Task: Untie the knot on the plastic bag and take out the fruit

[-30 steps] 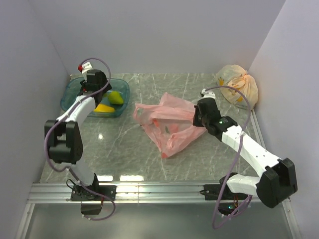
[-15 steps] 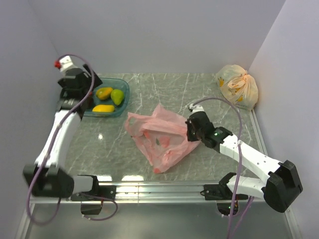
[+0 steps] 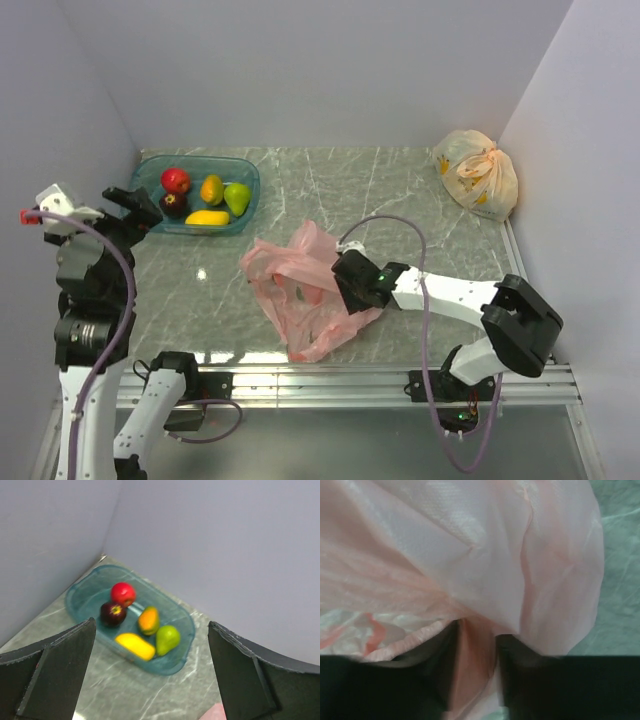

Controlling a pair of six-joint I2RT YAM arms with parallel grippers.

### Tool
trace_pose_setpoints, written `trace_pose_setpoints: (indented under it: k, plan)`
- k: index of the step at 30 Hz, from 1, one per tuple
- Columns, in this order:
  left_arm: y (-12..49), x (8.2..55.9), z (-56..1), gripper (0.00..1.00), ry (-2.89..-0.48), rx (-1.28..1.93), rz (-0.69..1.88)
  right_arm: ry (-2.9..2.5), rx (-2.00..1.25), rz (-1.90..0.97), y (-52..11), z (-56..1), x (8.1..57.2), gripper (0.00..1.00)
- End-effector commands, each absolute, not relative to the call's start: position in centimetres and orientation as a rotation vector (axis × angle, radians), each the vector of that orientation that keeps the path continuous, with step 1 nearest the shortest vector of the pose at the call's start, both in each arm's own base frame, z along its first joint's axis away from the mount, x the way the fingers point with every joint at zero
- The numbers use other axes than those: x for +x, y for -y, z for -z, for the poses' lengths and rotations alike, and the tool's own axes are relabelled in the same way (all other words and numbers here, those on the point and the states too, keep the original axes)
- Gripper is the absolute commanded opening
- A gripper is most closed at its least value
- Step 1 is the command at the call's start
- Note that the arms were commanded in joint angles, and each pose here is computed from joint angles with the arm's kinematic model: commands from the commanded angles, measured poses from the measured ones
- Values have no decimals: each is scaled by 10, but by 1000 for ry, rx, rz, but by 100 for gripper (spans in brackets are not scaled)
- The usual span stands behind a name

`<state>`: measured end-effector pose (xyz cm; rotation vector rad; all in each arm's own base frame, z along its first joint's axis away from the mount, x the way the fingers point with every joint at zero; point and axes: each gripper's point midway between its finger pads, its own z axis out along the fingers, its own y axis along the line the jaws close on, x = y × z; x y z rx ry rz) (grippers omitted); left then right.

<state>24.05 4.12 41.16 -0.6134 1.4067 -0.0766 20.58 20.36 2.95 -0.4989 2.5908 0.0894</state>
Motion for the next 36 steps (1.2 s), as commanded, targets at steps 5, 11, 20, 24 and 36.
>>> trace_pose_setpoints:
  k: [5,11,20,24,36]
  plan:
    - [-68,183,-405,99,-1387,-676,-65,-2342,-437,-186,-227,-135,228,79]
    - [-72,149,-413,99,-1361,-666,-76,-2176,-314,-236,-211,-215,235,100]
    - [-86,108,-385,99,-1358,-687,-123,-1784,119,-240,-125,-306,235,100]
    - [-87,94,-380,99,-1294,-663,-98,-1662,243,-243,-88,-305,224,100]
    - [-94,65,-393,99,-1101,-652,-46,-1498,409,-267,-36,-286,204,100]
